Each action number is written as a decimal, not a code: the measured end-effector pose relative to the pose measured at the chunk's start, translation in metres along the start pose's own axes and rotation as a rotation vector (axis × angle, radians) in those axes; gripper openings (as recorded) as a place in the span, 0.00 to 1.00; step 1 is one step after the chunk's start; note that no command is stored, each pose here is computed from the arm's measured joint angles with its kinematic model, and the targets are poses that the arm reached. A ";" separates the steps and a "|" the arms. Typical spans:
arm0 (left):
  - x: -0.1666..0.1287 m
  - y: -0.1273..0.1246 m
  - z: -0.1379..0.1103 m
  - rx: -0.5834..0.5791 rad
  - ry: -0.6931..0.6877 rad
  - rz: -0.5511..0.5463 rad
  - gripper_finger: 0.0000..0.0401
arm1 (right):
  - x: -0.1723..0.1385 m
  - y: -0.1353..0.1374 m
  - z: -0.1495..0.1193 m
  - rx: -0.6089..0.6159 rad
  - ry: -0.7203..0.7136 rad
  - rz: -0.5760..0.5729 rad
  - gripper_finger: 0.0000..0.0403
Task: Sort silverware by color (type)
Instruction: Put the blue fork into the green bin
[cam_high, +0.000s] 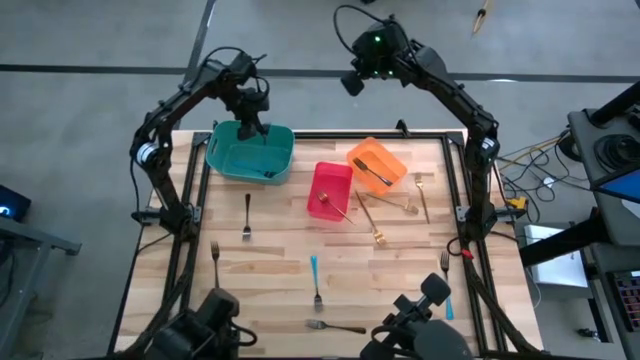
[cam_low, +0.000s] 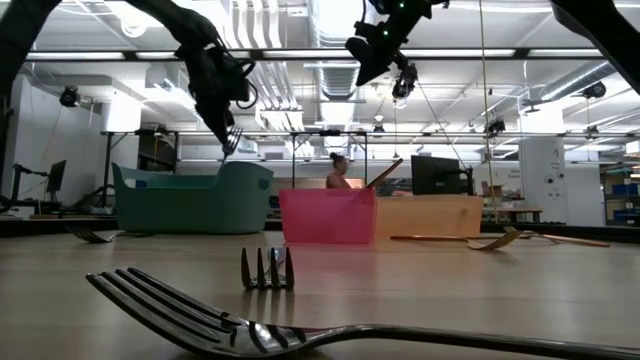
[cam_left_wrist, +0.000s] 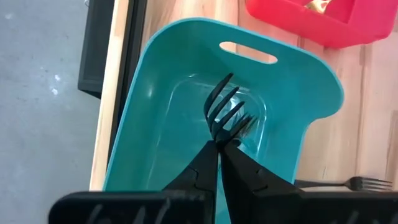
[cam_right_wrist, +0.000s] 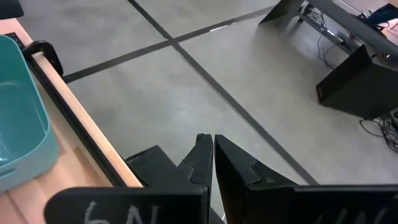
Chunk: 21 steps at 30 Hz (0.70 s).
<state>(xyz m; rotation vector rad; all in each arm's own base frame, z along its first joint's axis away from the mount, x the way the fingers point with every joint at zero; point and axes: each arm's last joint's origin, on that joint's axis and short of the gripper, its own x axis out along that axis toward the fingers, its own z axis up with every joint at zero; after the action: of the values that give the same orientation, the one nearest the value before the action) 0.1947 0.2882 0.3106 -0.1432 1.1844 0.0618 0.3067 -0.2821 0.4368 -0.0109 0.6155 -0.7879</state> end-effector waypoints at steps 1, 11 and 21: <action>0.001 0.001 0.000 -0.003 -0.002 0.002 0.00 | 0.000 -0.001 0.000 0.001 0.000 -0.003 0.02; 0.016 0.009 0.001 -0.051 0.025 -0.027 0.00 | 0.001 -0.006 -0.001 0.018 0.004 -0.012 0.02; 0.033 0.017 0.001 -0.076 0.061 -0.049 0.00 | 0.001 -0.009 -0.002 0.008 0.005 -0.018 0.02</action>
<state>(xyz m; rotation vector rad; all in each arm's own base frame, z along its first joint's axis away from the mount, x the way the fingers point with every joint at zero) 0.2057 0.3042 0.2787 -0.2421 1.2399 0.0600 0.3005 -0.2888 0.4367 -0.0072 0.6183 -0.8079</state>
